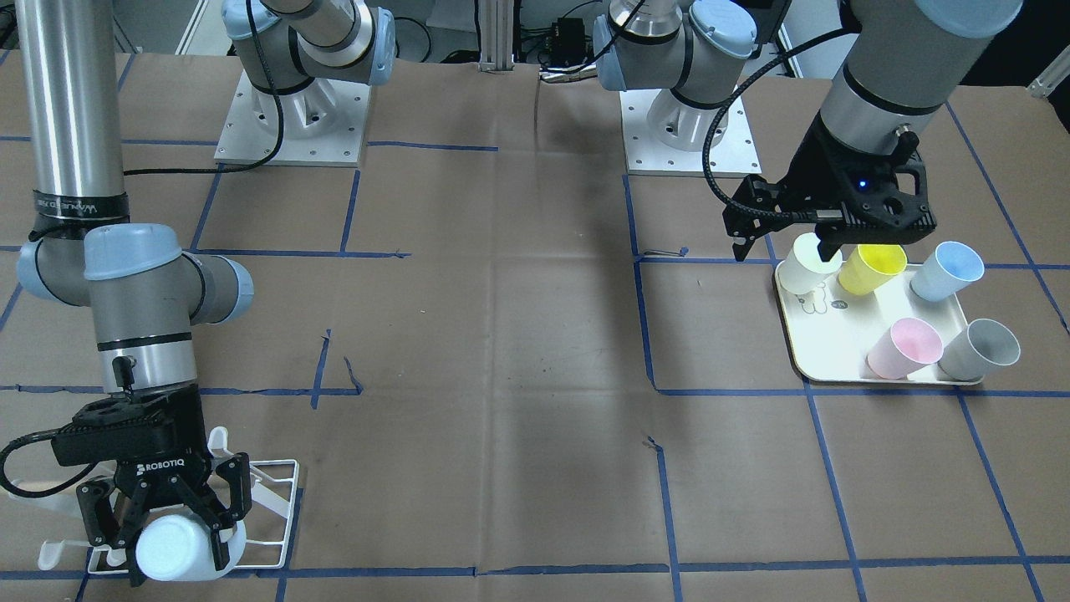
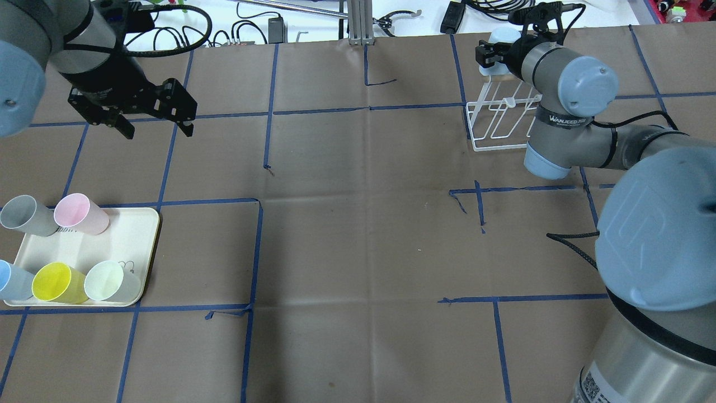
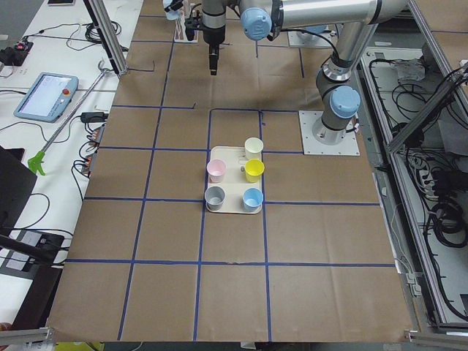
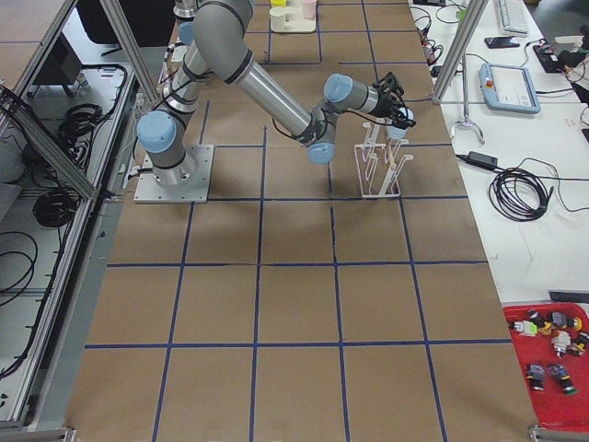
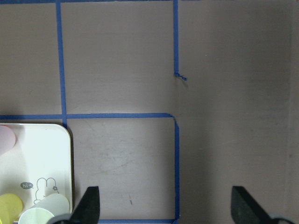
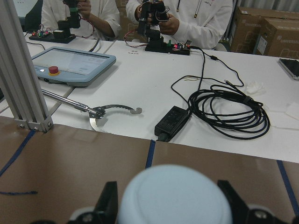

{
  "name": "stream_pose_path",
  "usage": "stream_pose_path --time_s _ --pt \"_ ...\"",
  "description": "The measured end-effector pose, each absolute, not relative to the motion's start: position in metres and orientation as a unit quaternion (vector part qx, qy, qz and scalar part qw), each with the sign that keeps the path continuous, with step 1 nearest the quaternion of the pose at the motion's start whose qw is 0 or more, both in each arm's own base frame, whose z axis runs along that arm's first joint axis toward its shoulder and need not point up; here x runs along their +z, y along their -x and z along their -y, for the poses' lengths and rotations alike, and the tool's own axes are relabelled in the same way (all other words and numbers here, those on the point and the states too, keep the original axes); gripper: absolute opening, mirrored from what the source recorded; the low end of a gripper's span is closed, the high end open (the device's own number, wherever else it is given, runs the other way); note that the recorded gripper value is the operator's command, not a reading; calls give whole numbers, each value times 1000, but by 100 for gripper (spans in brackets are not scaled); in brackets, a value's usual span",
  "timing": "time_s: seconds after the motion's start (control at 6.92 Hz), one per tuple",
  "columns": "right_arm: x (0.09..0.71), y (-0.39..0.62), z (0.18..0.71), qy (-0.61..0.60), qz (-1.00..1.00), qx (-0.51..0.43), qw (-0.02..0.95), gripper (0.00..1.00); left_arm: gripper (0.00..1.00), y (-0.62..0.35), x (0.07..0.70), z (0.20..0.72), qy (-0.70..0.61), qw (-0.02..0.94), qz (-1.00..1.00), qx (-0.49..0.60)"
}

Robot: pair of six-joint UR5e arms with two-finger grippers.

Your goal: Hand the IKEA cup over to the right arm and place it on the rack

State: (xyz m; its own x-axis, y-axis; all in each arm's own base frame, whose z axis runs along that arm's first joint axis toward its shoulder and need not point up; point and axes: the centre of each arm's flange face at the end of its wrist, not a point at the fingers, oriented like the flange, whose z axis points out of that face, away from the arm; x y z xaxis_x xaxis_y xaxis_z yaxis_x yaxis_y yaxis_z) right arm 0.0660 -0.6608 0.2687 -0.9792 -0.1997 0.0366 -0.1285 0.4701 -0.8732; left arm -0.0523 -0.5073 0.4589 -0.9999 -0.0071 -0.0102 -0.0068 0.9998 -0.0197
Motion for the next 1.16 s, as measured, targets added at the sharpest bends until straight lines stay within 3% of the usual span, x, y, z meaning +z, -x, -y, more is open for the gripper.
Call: stream_pose_path --time_s 0.43,0.87,1.16 --pt "283 -71 659 109 -847 -517 53 99 99 -19 422 473 6 -4 -1000 24" --pt "363 -107 633 141 -810 -553 135 100 98 -76 386 429 13 -16 -999 38" --pt "398 -149 611 47 -815 -525 242 99 98 -88 360 417 15 -17 -999 36"
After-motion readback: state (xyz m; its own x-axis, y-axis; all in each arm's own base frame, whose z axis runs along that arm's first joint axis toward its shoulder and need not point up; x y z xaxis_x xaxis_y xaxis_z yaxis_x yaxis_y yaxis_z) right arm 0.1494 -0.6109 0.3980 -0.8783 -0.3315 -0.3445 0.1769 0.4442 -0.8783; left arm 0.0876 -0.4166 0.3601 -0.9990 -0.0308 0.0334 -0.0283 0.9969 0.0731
